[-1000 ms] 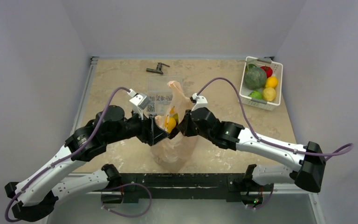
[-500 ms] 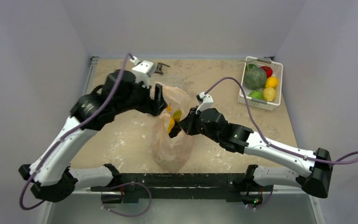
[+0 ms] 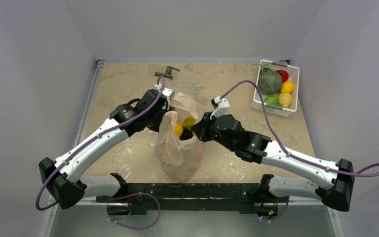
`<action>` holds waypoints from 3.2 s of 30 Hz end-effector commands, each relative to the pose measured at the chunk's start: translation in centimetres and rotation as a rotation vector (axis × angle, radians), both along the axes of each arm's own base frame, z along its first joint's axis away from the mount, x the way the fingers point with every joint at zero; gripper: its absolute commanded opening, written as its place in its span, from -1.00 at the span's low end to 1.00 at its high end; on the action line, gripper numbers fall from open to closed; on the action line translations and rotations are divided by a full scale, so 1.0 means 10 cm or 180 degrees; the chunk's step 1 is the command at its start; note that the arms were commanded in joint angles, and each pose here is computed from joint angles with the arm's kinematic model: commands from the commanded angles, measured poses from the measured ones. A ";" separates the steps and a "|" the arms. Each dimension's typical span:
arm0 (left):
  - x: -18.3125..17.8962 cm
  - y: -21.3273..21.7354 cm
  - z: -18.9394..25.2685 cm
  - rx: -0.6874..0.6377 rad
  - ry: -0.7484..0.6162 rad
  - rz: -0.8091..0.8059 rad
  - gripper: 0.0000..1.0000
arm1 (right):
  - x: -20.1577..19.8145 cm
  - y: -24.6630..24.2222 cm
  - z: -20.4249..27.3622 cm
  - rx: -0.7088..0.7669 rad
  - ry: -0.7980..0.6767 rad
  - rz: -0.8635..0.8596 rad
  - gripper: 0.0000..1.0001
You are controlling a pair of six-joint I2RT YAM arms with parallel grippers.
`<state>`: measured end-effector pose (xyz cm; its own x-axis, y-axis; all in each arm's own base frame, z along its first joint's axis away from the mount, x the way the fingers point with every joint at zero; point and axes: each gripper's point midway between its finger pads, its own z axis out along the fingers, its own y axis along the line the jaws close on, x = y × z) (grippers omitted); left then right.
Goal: Take the fake fruits out of the plastic bag
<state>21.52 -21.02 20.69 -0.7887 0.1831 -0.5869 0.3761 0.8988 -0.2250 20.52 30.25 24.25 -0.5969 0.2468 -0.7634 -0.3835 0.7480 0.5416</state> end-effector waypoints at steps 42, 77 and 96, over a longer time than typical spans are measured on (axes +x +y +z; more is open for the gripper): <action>-0.04 0.64 0.28 -0.1062 -0.0484 0.0642 -1.00 | -0.61 0.52 0.67 -0.1416 -0.2400 0.2079 0.98; -0.49 0.83 0.31 -0.1155 -0.0228 0.0967 0.88 | -1.62 0.58 -0.56 0.0560 -0.0253 0.3581 -1.00; -0.59 0.54 -0.39 -0.0634 0.0078 0.0955 -0.21 | -1.66 0.74 -0.92 -0.0210 -0.0234 0.3254 -1.00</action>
